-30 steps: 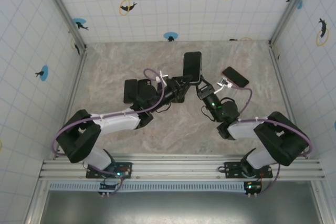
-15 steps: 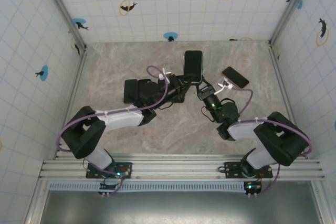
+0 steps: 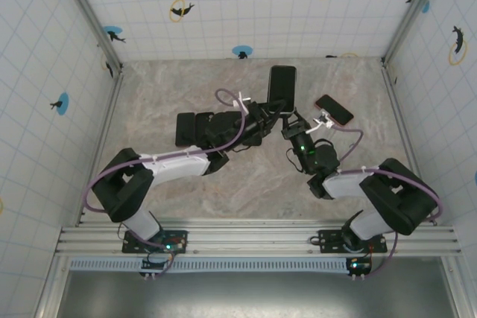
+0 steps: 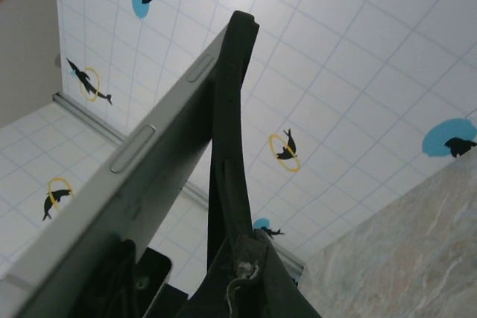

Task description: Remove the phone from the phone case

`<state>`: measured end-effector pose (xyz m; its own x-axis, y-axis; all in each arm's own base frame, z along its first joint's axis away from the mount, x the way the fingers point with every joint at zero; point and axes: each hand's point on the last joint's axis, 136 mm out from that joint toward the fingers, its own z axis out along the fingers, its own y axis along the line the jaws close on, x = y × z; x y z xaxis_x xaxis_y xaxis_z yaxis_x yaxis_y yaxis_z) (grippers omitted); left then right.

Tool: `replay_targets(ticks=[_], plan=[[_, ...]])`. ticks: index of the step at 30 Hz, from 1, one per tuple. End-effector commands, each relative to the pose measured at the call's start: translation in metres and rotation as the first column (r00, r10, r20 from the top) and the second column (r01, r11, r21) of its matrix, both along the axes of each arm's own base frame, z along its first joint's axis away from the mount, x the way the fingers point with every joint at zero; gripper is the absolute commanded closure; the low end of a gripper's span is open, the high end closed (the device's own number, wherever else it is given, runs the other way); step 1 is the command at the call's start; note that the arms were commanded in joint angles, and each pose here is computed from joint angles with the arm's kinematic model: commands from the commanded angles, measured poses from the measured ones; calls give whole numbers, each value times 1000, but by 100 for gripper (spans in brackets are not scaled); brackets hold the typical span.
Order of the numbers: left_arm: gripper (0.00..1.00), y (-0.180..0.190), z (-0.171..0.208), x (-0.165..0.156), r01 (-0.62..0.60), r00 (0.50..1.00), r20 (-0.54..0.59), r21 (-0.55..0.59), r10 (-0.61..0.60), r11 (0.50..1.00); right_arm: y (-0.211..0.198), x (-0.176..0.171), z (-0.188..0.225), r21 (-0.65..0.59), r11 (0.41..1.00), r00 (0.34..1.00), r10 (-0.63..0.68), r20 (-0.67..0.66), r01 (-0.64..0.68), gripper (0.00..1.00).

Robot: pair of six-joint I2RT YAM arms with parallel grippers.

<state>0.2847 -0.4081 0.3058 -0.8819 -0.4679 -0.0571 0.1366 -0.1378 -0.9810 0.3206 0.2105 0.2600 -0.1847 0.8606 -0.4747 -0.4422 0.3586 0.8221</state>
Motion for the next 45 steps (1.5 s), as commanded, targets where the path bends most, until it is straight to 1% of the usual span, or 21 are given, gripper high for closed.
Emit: replay_targets(ticks=[1,4,7,9,12,16,18,20,23,27,29,34,38,45], plan=[[100,-7,42,-19,70,995,82,-117,-60,991,-8,9,12,17,997,996,-80,48,80,100],[100,-8,38,-20,76,995,68,-124,-68,989,2,11,18,6,998,995,-68,68,68,100],[100,-11,42,-22,89,994,74,-140,-80,986,8,17,13,-28,996,996,-83,29,84,100],[100,-9,46,-24,92,993,85,-144,-81,985,3,20,7,-35,992,993,-118,6,118,100],[100,0,39,-21,65,995,77,-107,-57,992,-6,24,0,-41,991,992,-125,-11,125,100],[100,15,33,-17,35,997,78,-80,-29,996,-20,30,-26,-141,980,983,-157,-99,142,100],[100,20,27,-14,18,997,75,-51,-15,999,-33,31,-41,-174,972,971,-184,-150,157,100],[100,25,24,-12,12,997,74,-45,-9,999,-45,29,-52,-194,966,962,-204,-179,168,100],[100,30,9,-6,-2,999,54,-17,3,1000,-62,26,-64,-218,962,953,-213,-217,165,100],[100,29,-20,5,-17,1000,15,36,17,999,-76,23,-74,-226,966,941,-190,-278,128,100],[100,26,-39,12,-22,1000,-9,76,22,997,-76,20,-79,-228,970,940,-154,-304,85,100],[100,10,-75,28,-1,997,-72,111,9,994,-83,12,-92,-195,981,927,-84,-364,12,100],[100,-2,-109,40,6,992,-123,163,15,987,-92,2,-107,-159,987,908,-61,-414,-6,100],[100,-13,-153,55,1,980,-192,236,46,972,-106,-7,-132,-138,990,875,-68,-479,2,100]])
